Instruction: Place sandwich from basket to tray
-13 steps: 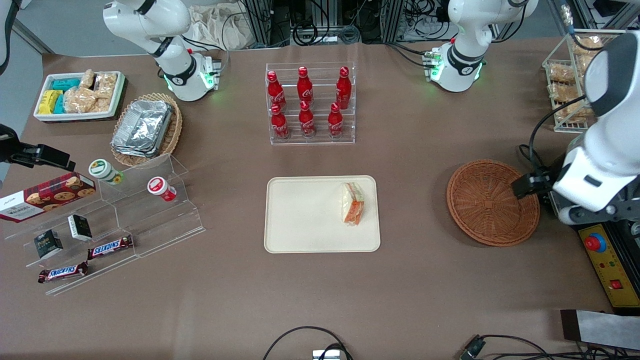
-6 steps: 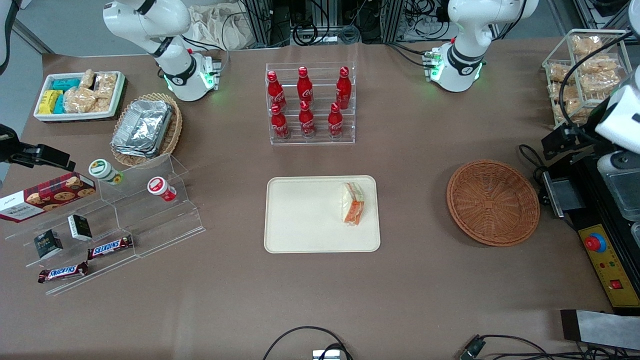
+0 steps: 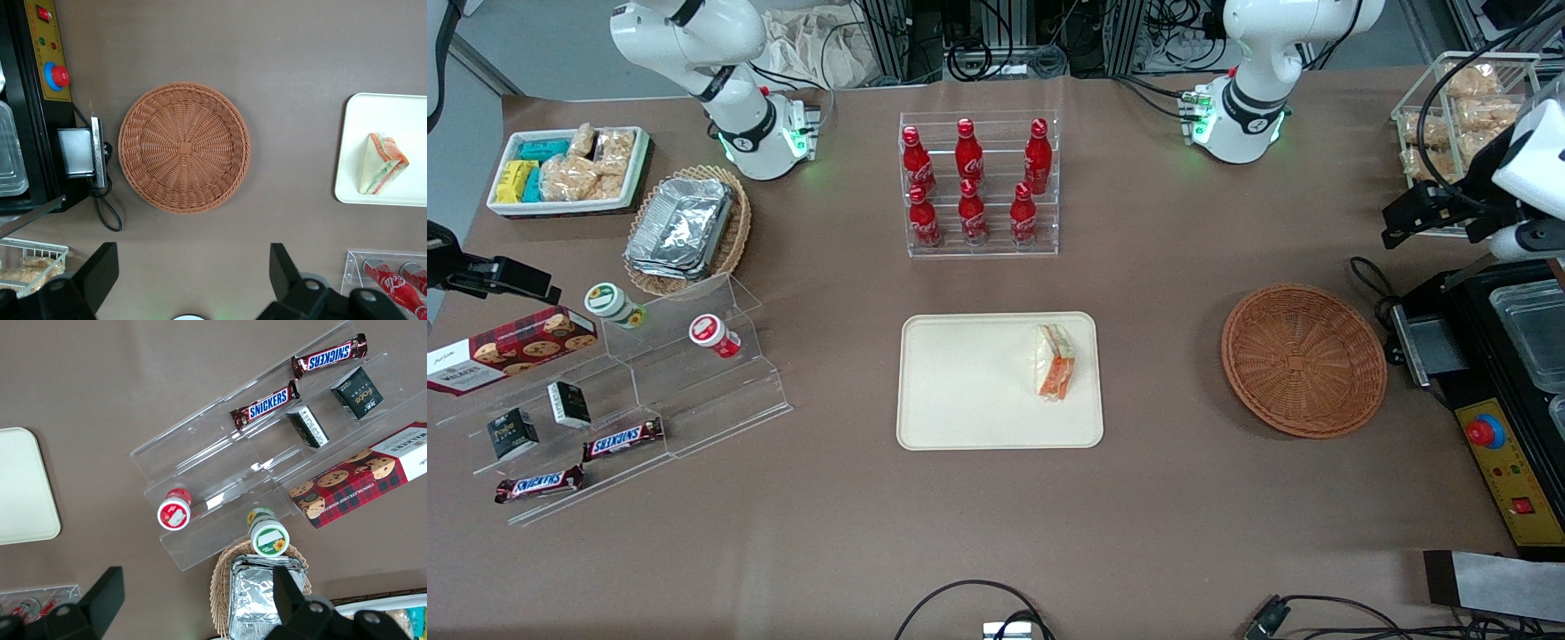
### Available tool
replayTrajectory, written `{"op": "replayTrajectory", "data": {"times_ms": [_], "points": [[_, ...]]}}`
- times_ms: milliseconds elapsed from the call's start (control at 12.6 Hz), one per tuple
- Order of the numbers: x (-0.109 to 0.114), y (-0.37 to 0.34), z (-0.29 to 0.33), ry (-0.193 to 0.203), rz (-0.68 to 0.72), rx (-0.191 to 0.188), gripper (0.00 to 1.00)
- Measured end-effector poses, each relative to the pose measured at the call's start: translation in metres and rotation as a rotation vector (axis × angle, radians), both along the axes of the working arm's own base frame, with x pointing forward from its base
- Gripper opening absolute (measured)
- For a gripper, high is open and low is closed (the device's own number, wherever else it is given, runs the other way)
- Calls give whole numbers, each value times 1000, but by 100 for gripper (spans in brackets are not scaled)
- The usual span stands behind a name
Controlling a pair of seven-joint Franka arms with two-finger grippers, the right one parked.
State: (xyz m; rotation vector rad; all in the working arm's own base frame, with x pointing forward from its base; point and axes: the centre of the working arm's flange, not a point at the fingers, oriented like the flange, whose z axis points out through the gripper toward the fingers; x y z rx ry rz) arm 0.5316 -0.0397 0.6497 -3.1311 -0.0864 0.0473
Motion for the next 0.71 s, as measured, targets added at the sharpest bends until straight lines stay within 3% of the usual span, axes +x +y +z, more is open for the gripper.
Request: {"op": "replayTrajectory", "data": {"times_ms": [713], "points": [[-2,4,-9,21,7,-4,100]]}}
